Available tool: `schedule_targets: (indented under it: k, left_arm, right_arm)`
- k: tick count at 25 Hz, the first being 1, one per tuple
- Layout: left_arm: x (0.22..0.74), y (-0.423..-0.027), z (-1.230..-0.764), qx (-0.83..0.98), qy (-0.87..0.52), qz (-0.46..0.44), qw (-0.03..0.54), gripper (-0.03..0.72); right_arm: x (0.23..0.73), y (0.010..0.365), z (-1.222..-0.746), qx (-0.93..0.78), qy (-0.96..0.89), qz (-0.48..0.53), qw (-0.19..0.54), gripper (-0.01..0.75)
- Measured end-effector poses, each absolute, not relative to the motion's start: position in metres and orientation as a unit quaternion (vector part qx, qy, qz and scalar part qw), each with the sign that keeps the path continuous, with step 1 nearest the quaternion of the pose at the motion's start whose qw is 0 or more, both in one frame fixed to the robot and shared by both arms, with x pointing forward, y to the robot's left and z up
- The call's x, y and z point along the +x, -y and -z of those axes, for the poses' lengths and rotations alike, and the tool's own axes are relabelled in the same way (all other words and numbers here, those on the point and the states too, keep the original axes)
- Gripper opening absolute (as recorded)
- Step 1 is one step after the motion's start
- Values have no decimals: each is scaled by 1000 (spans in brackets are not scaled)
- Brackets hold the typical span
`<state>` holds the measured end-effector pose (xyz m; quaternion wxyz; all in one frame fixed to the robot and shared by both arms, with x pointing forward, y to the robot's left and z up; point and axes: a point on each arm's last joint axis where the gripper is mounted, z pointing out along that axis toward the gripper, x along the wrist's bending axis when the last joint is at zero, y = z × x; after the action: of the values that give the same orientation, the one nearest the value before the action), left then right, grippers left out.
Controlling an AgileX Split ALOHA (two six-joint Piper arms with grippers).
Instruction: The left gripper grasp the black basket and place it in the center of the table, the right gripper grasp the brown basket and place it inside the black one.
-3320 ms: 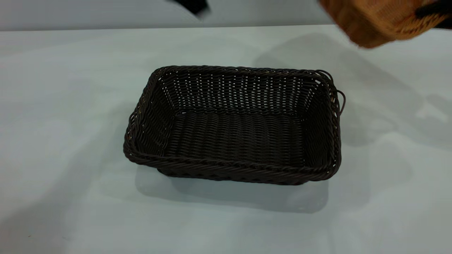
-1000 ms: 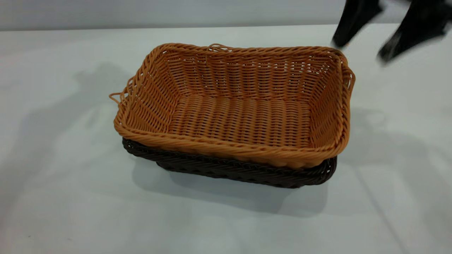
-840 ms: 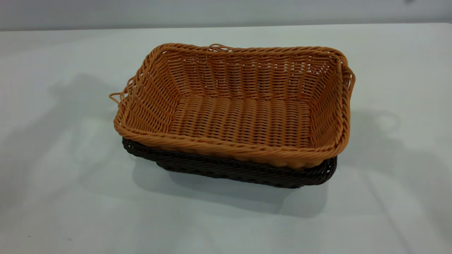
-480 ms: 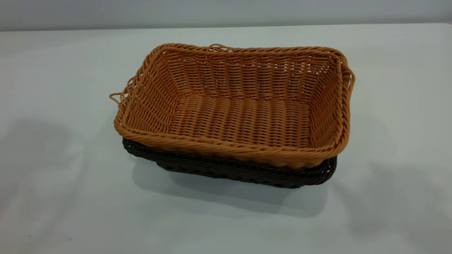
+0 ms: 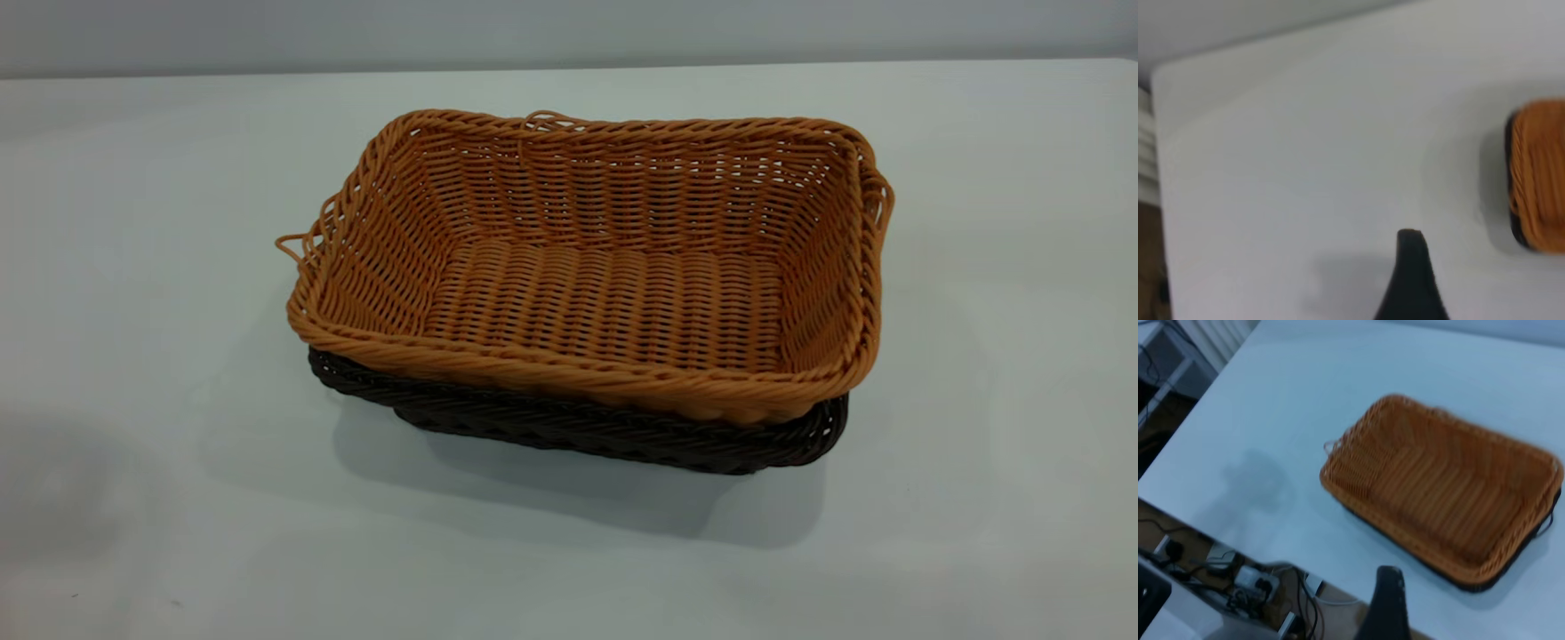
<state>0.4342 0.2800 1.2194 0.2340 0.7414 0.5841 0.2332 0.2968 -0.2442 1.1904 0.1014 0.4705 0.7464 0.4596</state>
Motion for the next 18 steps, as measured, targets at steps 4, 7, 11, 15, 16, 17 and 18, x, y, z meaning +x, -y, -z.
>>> schedule_targets:
  k: [4,7,11,15,16,17,18]
  left_arm:
    - [392,-281,-1180,744,-600,-191,224,510]
    - [356,-283,-1157,744,-600,-183,229,510]
    - [312,-287,-1137,738,-594,-198,251,510]
    - [273,-291,-1117,732,-578,-229,279,510]
    - [264,-292,-1112,731,-572,-239,286,510]
    - [257,-293,-1107,731,-566,-246,291,510]
    - [250,-293,-1101,730,-560,-254,297,510]
  right_arm:
    - [268,249,-1163,469,-744,-464,106,584]
    - [252,254,-1137,471,-747,-454,117,584]
    - [236,266,-1106,479,-751,-423,168,584]
    - [231,278,-1072,492,-754,-377,217,584]
    - [230,279,-1065,493,-753,-375,224,584]
    - [230,280,-1059,493,-750,-376,231,584]
    - [229,280,-1055,491,-746,-380,238,584]
